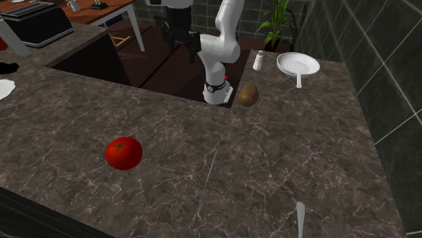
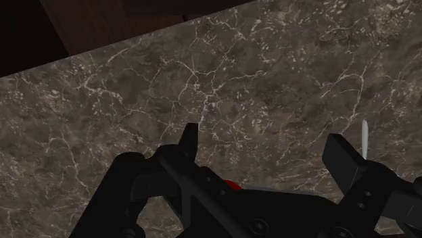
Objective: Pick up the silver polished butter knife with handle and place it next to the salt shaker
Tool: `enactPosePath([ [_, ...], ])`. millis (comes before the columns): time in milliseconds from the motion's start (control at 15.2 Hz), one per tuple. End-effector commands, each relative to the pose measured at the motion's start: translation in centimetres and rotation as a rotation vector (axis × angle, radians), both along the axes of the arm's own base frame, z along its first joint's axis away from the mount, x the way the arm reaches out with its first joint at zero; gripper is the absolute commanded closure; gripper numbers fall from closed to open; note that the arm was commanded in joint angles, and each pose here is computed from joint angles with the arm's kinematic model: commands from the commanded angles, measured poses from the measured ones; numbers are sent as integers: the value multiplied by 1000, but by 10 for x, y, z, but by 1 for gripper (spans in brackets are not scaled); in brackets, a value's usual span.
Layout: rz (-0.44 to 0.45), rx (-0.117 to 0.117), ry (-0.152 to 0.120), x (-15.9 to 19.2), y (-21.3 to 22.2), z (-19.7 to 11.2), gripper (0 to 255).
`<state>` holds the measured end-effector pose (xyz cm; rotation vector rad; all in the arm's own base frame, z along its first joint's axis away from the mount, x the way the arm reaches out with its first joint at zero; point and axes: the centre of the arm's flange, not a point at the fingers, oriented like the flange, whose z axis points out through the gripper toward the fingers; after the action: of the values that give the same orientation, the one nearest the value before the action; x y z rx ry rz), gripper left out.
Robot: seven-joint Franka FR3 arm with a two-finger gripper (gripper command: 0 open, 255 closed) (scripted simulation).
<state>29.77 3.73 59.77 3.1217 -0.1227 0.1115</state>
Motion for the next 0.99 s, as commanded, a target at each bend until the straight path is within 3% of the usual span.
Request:
enactPosePath([
  [0,0,0,0,0,0,0,0],
  [924,143,3,58,127,105,-93,0],
])
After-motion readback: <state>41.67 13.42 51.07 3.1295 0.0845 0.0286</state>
